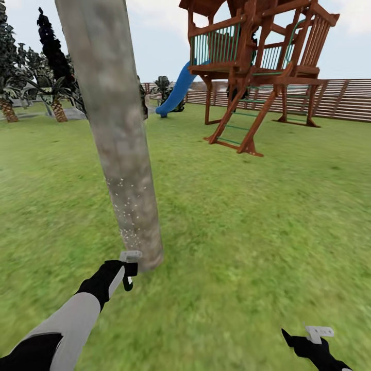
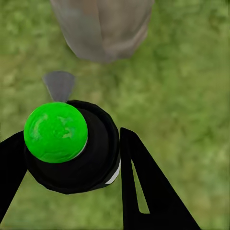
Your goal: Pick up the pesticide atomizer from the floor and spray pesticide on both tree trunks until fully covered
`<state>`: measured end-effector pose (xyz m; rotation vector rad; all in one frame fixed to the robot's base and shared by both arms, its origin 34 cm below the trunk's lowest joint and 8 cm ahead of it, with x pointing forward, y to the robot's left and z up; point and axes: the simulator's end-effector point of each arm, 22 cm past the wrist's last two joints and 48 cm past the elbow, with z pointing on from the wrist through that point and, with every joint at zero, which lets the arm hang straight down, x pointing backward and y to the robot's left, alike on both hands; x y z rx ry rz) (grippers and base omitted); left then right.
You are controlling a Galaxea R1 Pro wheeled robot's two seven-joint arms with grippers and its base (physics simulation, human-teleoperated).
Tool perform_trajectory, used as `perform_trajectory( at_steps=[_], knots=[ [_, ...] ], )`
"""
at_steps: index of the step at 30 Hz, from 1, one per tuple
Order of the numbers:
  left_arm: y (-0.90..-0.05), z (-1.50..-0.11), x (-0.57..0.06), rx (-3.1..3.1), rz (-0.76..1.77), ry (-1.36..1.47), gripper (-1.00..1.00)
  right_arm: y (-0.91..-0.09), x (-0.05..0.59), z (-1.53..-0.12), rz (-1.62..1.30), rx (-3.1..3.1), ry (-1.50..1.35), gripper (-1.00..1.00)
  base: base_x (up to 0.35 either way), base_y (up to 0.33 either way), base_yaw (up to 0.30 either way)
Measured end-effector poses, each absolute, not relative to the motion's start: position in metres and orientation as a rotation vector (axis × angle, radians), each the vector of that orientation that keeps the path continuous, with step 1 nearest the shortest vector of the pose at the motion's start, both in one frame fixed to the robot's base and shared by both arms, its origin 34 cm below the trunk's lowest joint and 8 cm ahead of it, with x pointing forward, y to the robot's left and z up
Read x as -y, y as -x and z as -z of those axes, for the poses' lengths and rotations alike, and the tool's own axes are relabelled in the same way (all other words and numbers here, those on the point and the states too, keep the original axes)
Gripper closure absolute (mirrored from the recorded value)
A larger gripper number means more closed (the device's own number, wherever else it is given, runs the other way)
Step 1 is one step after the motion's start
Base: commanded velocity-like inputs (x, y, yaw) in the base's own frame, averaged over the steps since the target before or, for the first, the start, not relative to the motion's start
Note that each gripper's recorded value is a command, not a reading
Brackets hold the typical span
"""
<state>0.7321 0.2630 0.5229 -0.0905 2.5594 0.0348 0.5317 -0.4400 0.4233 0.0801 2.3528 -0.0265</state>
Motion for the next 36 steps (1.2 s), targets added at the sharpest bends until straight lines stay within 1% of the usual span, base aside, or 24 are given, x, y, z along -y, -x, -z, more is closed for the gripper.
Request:
perform_trajectory(
  at_steps=[7, 16, 24, 32, 36],
  knots=[
    [-0.7321, -0.5229, -0.2617, -2.559, -0.034, 0.088, 1.0, -0.5317, 0.44, -0.4233, 0.027, -2.353, -0.08, -1.0, 0.065, -0.26, 0.27],
    [-0.7321, -0.5229, -0.2623, -2.559, -0.035, 0.087, 1.0, -0.5318, 0.4401, -0.4234, 0.027, -2.352, -0.081, -1.0, 0.042, -0.272, 0.031],
    [-0.7321, -0.5229, -0.2618, -2.559, -0.035, 0.087, 1.0, -0.5316, 0.44, -0.4233, 0.027, -2.353, -0.08, -1.0, 0.14, -0.272, 0.235],
    [-0.7321, -0.5229, -0.2618, -2.559, -0.035, 0.087, 1.0, -0.5313, 0.44, -0.4231, 0.027, -2.353, -0.081, -1.0, 0.14, -0.272, 0.023],
    [-0.7321, -0.5229, -0.2619, -2.56, -0.035, 0.088, 1.0, -0.5313, 0.44, -0.4231, 0.027, -2.353, -0.08, -1.0, 0.019, -0.272, 0.262]
  ],
)
